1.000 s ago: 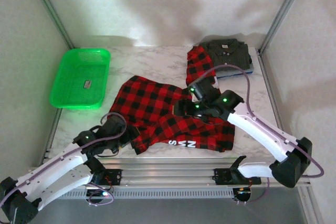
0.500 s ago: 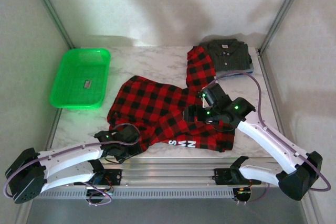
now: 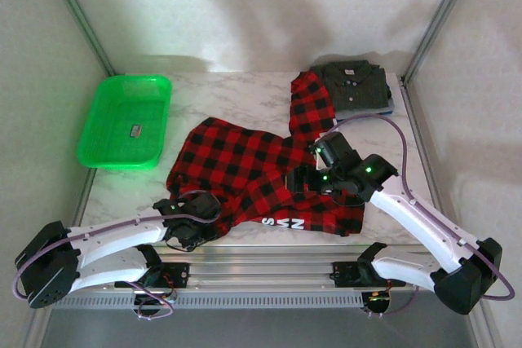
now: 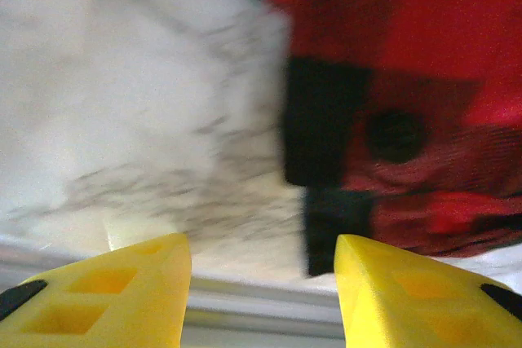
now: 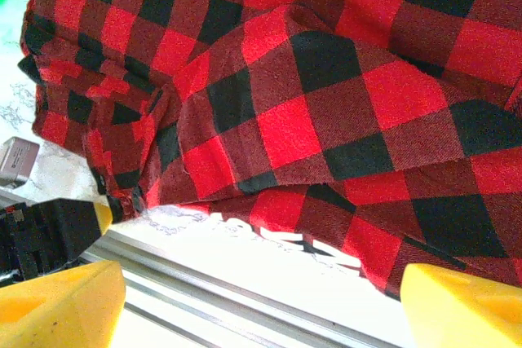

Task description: Fold and stack the long sleeve shirts

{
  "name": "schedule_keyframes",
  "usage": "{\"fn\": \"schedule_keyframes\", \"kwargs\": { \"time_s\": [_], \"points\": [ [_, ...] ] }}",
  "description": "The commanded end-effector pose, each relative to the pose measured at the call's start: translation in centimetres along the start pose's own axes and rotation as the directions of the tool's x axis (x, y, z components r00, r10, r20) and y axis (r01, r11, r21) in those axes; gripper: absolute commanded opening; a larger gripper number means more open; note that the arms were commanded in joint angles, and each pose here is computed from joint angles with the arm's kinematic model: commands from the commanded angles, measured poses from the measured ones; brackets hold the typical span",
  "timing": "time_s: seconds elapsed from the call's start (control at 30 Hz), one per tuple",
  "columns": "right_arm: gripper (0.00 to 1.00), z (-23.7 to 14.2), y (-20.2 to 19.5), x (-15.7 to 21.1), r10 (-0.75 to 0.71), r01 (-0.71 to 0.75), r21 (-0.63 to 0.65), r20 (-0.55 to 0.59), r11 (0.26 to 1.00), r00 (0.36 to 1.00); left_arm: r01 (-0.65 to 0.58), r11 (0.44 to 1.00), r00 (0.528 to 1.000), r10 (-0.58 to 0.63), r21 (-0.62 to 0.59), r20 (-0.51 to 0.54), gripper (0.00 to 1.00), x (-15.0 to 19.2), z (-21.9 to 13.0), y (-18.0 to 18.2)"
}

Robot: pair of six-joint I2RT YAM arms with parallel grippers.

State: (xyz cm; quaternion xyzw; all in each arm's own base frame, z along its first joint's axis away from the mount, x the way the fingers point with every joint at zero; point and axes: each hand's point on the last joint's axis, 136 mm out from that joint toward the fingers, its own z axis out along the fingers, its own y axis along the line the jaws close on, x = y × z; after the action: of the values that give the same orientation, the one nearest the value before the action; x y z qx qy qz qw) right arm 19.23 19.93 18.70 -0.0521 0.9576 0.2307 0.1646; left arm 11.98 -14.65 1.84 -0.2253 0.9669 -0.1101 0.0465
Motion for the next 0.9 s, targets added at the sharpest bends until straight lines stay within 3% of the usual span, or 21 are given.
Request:
{"fn": "schedule_keyframes", "kwargs": {
  "time_s": [0.0,0.17,0.53,0.87],
  "points": [
    [0.88,0.0,0.2,0.0,-0.015,0.015,-0.019,-0.005,1.0,1.0,-0.014,0.981,0.996,-0.002,0.191,0.085,0.5,-1.9,-2.2,-5.7],
    [0.88,0.0,0.0,0.1,-0.015,0.015,-0.021,-0.005,1.0,1.0,-0.031,0.983,0.997,0.018,0.18,0.073,0.5,-1.7,-3.1,-6.0],
    [0.88,-0.2,-0.7,0.2,-0.005,0.005,-0.022,-0.009,1.0,1.0,-0.089,0.996,0.995,0.089,-0.007,0.051,0.5,-1.3,-1.2,-2.4],
    [0.88,-0.3,-0.6,0.2,0.0,0.0,-0.03,-0.01,1.0,1.0,-0.099,0.995,0.993,0.099,-0.01,0.065,0.47,-1.9,1.6,-3.6]
  ]
}}
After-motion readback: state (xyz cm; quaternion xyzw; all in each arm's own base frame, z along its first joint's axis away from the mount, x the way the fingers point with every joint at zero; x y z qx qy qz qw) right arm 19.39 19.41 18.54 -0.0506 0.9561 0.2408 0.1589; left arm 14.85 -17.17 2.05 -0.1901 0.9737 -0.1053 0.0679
